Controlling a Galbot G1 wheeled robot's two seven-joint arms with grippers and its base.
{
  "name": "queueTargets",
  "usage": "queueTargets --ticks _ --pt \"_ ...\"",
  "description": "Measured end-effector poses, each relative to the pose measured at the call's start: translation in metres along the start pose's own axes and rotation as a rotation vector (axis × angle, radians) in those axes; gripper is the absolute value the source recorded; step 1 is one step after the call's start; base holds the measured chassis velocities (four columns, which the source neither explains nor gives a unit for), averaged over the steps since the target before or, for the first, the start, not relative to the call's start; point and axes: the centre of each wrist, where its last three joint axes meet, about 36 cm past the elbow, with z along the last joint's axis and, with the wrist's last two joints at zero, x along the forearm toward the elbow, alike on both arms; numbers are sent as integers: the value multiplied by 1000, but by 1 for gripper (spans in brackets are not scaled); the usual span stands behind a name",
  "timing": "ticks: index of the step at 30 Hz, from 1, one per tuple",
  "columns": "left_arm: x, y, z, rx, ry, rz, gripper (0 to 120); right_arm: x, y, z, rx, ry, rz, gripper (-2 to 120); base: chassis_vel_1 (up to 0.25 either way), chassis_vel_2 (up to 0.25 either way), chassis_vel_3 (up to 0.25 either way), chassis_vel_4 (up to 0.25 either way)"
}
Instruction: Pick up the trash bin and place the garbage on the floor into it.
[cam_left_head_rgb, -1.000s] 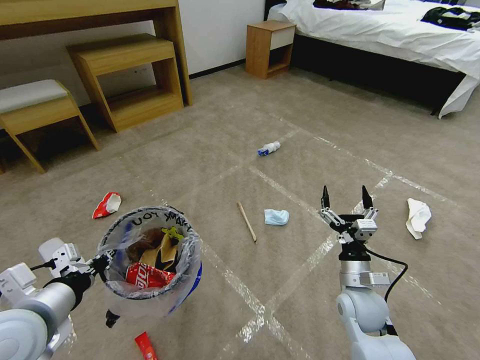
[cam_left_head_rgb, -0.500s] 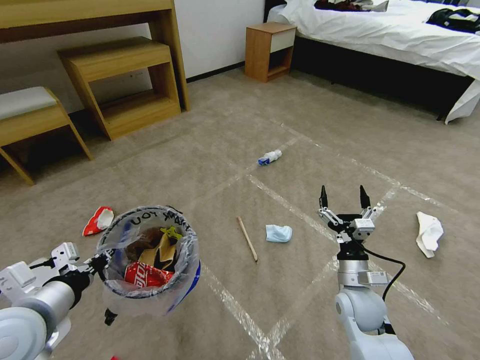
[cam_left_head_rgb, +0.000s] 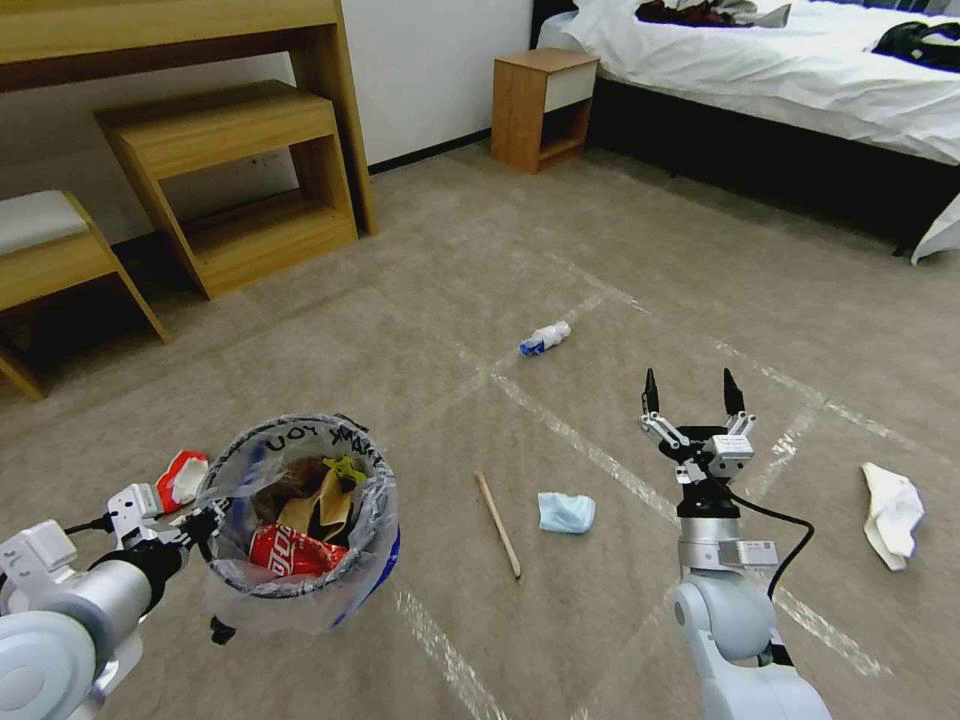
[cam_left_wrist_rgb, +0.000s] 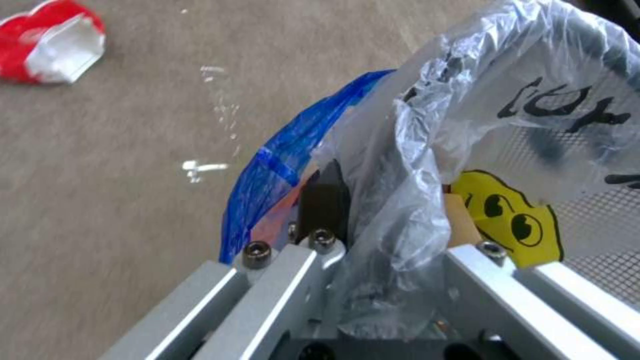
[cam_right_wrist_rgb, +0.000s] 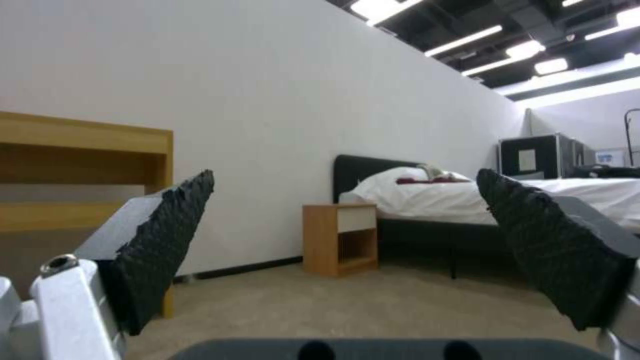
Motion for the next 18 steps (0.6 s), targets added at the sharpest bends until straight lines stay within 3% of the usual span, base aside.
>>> queueTargets --ticks 7,18 --pt "-3 2 0 -18 -1 6 0 -1 2 4 -3 -31 -2 100 -123 133 112 -113" --pt "-3 3 -4 -20 -4 4 0 -6 4 3 1 -42 0 100 0 6 5 -11"
